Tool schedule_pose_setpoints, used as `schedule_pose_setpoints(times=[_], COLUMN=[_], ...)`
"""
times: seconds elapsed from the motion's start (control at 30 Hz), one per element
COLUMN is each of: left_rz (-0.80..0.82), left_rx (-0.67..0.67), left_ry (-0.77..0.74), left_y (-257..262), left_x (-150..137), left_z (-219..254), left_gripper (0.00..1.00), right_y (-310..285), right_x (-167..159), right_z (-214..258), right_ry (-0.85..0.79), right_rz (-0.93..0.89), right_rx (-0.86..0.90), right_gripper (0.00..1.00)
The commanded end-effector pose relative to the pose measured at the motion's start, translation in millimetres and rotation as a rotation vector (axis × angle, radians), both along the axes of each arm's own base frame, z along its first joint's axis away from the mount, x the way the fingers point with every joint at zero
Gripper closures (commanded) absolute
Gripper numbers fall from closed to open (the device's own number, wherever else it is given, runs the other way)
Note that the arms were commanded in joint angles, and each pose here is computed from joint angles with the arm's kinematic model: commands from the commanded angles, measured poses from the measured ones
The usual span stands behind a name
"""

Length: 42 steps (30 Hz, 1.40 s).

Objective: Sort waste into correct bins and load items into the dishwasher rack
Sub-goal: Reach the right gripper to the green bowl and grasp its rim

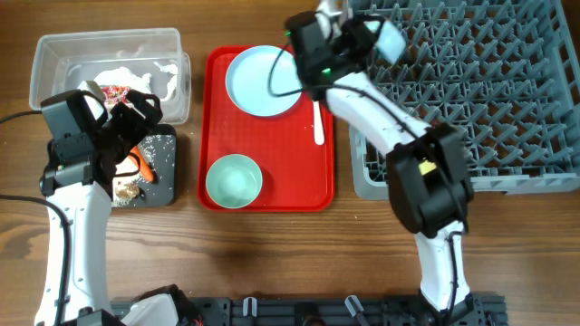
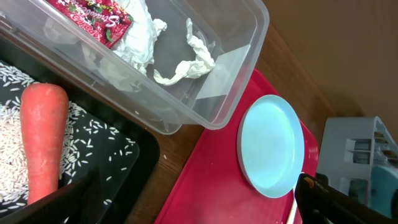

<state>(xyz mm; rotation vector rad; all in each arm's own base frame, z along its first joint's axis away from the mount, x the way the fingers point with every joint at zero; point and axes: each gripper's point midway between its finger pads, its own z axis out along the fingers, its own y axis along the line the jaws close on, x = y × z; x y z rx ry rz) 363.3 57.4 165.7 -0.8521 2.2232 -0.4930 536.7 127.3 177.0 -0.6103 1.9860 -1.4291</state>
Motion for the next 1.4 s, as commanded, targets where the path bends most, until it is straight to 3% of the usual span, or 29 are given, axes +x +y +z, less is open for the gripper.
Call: schedule_pose_setpoints(times=[0.0, 0.17, 0.4, 0.5, 0.6, 0.7, 0.73, 0.8, 0.87, 0.93, 1.07, 1.23, 1.37], left_rz=[-0.002, -0.002, -0.002, -0.002, -0.002, -0.002, -0.002, -0.002, -0.002, -0.002, -0.002, -0.002, -0.002], left_rx=[0.025, 0.025, 0.025, 0.025, 0.025, 0.025, 0.025, 0.025, 0.025, 0.025, 0.025, 0.025, 0.025], left_ry=[-0.031, -0.031, -0.031, -0.031, -0.032, -0.031, -0.031, -0.031, -0.031, -0.031, -0.031, -0.031, -0.031], left_y=[3.5, 3.5, 3.5, 3.5, 3.5, 3.5, 3.5, 3.5, 3.5, 3.5, 3.5, 3.5, 3.5], left_x=[3.0, 3.0, 3.0, 3.0, 3.0, 3.0, 3.0, 3.0, 3.0, 3.0, 3.0, 3.0, 3.0], left_z=[11.9, 11.9, 11.9, 11.9, 12.0, 11.9, 11.9, 11.9, 11.9, 11.9, 11.9, 11.9, 11.9], left_gripper=[0.00, 0.00, 0.00, 0.00, 0.00, 0.00, 0.00, 0.00, 0.00, 0.00, 0.00, 0.00, 0.00], right_y=[23.0, 29.5, 43.0, 75.4, 155.6, 214.2, 218.4, 214.6, 206.5, 201.9, 207.3, 212.4, 213.9], right_x=[-2.3, -2.8, -16.0, -41.1, -111.4, -175.5, -182.7, -187.6, -201.1, -215.8, -242.5, -246.0, -250.6], right_z=[-8.6, 4.5, 84.0, 57.4, -8.0, -27.1, -34.7, -49.3, -74.1, -93.7, -121.1, -120.5, -127.3], right_ry=[0.012, -0.050, -0.333, -0.151, 0.381, 0.741, 0.748, 0.729, 0.744, 0.772, 0.857, 0.867, 0.859], right_rz=[0.056, 0.048, 0.071, 0.178, 0.381, 0.475, 0.344, 0.174, 0.026, -0.061, -0.087, -0.099, -0.143], right_rx=[0.017, 0.032, 0.345, 0.592, 0.922, 1.242, 1.371, 1.459, 1.491, 1.501, 1.523, 1.548, 1.540], right_gripper=[0.00, 0.00, 0.00, 0.00, 0.01, 0.00, 0.02, 0.05, 0.19, 0.26, 0.32, 0.34, 0.60])
